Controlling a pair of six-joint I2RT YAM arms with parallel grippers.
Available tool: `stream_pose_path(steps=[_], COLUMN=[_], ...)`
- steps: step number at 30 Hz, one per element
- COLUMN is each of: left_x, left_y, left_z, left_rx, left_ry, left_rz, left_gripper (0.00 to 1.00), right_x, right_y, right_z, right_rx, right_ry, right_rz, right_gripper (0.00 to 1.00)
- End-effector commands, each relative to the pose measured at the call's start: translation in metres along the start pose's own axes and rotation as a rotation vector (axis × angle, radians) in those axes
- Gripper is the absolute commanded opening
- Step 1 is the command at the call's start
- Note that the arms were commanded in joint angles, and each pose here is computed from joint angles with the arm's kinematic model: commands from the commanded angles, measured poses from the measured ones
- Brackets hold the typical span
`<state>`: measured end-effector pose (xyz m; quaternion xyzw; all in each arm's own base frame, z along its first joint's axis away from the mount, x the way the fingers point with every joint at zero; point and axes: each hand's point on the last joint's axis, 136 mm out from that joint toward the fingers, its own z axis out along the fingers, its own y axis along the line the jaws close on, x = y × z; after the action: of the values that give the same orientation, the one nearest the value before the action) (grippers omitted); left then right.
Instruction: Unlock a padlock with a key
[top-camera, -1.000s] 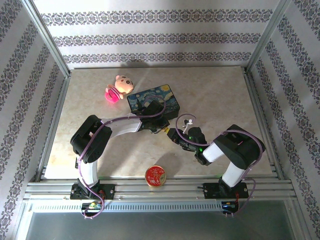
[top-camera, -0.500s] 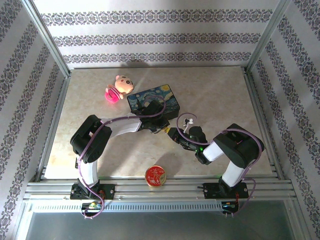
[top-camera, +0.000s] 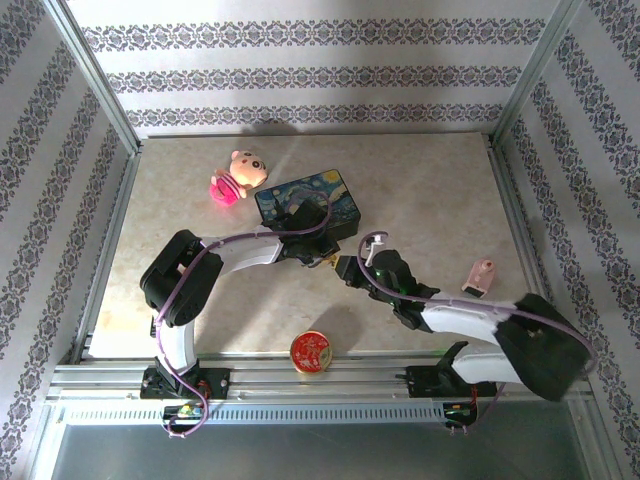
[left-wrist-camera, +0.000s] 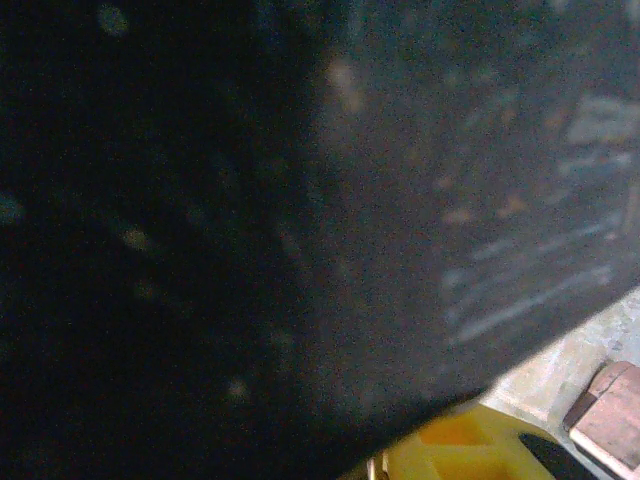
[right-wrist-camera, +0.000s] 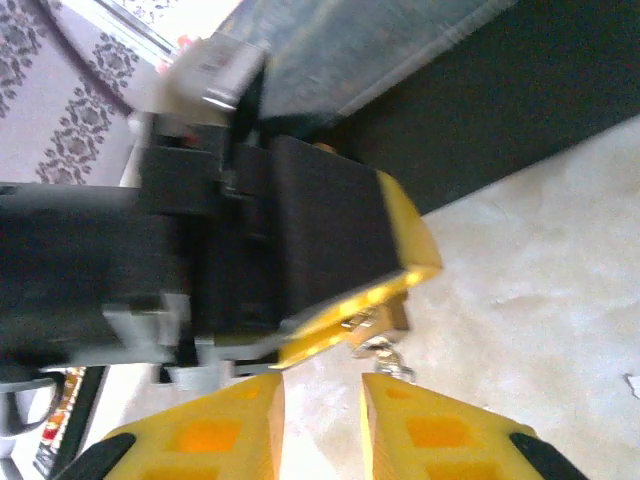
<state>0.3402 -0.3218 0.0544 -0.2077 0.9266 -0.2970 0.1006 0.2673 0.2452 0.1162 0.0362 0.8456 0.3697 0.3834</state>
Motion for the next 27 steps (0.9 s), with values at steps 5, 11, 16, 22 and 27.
stream_pose_path(steps=[5, 11, 16, 22, 27], left_x=[0.028, 0.031, 0.033, 0.031, 0.032], left_y=[0.022, 0.027, 0.032, 0.032, 0.032], left_z=[-0.003, -0.008, -0.011, -0.012, -0.01], left_rx=[-0.083, -0.116, -0.159, -0.161, -0.166], left_ry=[0.15, 0.189, 0.21, 0.204, 0.216], left_rz=[-0.039, -0.05, -0.049, -0.061, -0.06], left_gripper=[0.22, 0.22, 0.22, 0.22, 0.22], right_x=[-0.006, -0.005, 0.001, 0.01, 0.019], right_y=[-0.043, -0.032, -0.018, 0.001, 0.007], right_z=[-0.049, -0.059, -0.045, -0.021, -0.008], right_rx=[0.371, 0.448, 0.435, 0.348, 0.306], right_ry=[0.079, 0.119, 0.188, 0.22, 0.265], right_rz=[-0.315, -0.47, -0.539, -0.493, -0.467], right_gripper=[0.27, 0.27, 0.28, 0.29, 0.29])
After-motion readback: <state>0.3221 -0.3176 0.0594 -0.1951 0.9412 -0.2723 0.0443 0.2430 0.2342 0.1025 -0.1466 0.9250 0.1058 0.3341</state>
